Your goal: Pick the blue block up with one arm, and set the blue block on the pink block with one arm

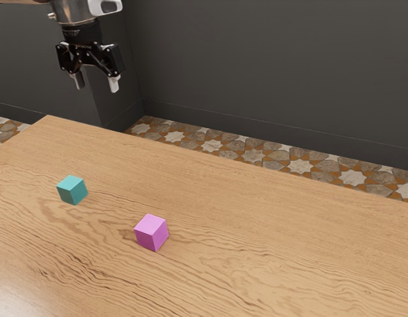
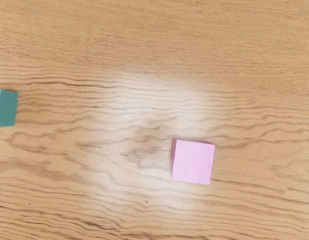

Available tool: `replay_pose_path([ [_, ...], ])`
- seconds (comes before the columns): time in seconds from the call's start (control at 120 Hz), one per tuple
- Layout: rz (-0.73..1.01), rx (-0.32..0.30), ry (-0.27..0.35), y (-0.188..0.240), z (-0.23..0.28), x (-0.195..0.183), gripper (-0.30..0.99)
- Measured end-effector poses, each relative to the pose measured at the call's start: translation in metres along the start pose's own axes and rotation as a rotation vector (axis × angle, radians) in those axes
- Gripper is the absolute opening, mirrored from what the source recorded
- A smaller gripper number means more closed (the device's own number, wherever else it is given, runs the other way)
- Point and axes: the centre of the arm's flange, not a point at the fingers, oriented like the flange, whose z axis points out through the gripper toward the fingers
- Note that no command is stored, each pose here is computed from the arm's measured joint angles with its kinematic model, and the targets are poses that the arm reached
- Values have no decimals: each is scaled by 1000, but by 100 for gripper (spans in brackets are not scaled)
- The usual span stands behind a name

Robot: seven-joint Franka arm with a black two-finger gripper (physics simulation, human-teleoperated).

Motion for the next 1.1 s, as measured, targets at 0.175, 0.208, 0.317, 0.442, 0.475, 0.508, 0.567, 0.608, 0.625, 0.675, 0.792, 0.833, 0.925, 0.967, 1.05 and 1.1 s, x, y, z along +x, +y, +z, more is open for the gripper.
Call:
replay_pose_path([
  [0.175,-26,-17,-2,-13,0,1,69],
  [0.208,-31,-20,2,-15,-2,1,69],
  [0.317,-23,-43,233,-15,-122,-36,69],
  [0.442,19,-49,256,6,-142,-49,69],
  [0.475,28,-44,247,12,-140,-48,69],
  [0.508,32,-34,230,15,-133,-46,69],
  [0.567,30,-7,196,17,-119,-37,69],
  [0.608,29,17,171,18,-106,-27,69],
  [0.625,30,26,158,20,-98,-20,69],
  [0.675,36,40,118,25,-75,-2,69],
  [0.792,23,59,14,19,-10,38,69],
  [0.833,18,63,-16,13,13,47,69],
  [0.925,25,69,-57,6,58,43,69],
  [0.967,32,71,-68,3,81,38,69],
  [1.05,43,70,-74,-4,128,35,69],
  [1.1,52,68,-58,-6,147,37,69],
])
